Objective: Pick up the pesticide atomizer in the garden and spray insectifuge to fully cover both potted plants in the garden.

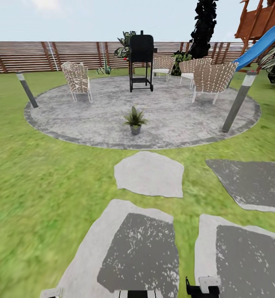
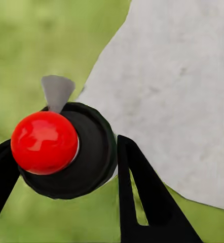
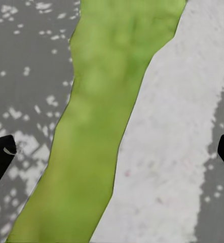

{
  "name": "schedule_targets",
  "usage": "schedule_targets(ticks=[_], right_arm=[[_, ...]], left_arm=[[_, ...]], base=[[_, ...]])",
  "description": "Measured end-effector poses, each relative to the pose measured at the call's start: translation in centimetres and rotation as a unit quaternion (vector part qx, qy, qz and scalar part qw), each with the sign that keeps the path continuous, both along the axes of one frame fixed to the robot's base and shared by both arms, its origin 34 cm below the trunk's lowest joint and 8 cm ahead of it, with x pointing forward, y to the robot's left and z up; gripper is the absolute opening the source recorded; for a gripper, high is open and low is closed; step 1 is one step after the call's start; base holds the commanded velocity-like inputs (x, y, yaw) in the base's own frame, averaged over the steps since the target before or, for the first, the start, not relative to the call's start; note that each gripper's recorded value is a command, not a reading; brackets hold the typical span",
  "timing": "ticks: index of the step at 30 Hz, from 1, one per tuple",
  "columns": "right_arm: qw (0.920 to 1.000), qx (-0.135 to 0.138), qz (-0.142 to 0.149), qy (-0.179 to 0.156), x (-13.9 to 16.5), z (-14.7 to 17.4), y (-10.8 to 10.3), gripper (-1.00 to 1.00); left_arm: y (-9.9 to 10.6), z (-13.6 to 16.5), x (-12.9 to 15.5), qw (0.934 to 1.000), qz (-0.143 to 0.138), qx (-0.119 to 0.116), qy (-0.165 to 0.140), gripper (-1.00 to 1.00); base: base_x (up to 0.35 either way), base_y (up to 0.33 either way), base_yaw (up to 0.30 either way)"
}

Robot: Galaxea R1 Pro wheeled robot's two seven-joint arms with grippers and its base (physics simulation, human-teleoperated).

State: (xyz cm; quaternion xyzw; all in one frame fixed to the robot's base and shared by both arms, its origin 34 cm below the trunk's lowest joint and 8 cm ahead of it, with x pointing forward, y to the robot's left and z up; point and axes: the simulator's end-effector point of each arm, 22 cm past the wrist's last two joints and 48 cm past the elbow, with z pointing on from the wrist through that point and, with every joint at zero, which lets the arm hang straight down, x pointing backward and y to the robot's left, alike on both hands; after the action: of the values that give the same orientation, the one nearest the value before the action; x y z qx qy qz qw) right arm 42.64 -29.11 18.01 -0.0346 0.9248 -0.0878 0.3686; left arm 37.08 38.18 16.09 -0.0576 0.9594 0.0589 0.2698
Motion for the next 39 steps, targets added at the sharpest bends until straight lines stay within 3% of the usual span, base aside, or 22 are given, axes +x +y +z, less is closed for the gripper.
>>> schedule_targets(ticks=[39], right_arm=[[1.0000, 0.002, 0.002, 0.002, -0.05, -0.07, 0.19, 1.00]], left_arm=[[-0.02, -0.01, -0.01, 1.0000, 0.000, 0.000, 0.000, -1.00]], base=[[0.327, -0.133, 0.000]])
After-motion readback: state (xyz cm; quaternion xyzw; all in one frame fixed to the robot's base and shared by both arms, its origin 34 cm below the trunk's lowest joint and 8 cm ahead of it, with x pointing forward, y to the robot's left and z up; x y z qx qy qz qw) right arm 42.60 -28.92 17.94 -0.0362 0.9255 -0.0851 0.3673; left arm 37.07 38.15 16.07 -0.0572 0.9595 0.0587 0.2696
